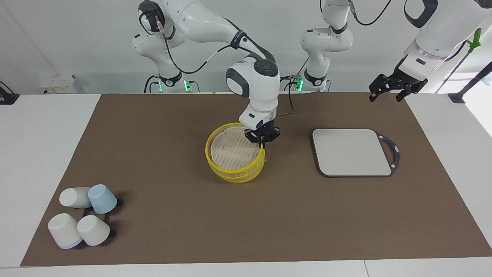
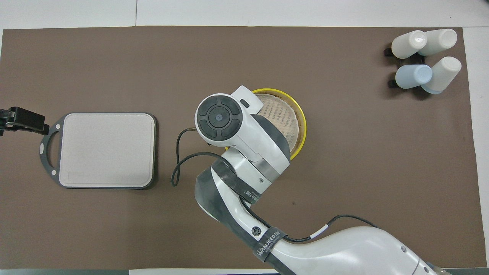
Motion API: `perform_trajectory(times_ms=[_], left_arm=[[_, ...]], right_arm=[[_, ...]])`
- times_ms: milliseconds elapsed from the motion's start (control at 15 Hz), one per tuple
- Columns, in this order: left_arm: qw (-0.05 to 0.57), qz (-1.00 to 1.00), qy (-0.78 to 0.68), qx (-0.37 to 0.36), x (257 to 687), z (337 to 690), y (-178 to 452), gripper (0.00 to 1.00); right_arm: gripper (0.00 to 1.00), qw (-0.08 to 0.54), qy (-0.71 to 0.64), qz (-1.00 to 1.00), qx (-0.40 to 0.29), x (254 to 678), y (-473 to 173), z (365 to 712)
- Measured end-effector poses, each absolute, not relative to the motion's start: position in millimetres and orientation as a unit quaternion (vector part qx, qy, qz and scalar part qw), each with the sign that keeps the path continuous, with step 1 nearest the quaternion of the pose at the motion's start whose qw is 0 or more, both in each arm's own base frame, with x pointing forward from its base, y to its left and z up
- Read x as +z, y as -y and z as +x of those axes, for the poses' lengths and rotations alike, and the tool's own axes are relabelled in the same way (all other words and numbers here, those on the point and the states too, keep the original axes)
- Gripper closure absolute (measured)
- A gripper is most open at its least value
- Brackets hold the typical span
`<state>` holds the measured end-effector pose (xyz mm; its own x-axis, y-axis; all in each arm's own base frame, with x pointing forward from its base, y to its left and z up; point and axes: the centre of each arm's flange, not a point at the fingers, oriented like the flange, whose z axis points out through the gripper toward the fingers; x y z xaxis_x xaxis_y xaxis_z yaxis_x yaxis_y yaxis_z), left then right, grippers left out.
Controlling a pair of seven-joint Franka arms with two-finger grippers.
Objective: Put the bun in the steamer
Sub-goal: 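Lower the lid onto the steamer with the right gripper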
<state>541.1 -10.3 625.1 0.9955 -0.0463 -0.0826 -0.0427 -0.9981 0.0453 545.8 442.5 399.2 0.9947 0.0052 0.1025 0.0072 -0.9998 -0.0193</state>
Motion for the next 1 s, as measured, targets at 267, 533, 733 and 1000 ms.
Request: perform_trajectory(times_ms=[267,533,733,1000], left_arm=[[0.022,0.999,0.022,-0.041,625.5,541.1,10.8,0.00],[0.022,0.999,0.021,-0.041,625.5,541.1,9.9,0.00],[0.022,0.999,0.022,-0.041,625.5,541.1,10.3,0.00],[0.017,0.999,0.024,-0.039,625.8,541.5,11.5,0.00]], right_arm=[[0.92,0.010,0.004,-0.999,-0.049,397.0,-457.7,531.9],[0.92,0.014,-0.002,-0.999,-0.050,392.3,-474.1,517.4],[0.92,0.011,-0.004,-0.999,-0.052,391.3,-470.3,520.6],[0.92,0.003,0.000,-0.999,-0.053,386.1,-468.6,519.2]])
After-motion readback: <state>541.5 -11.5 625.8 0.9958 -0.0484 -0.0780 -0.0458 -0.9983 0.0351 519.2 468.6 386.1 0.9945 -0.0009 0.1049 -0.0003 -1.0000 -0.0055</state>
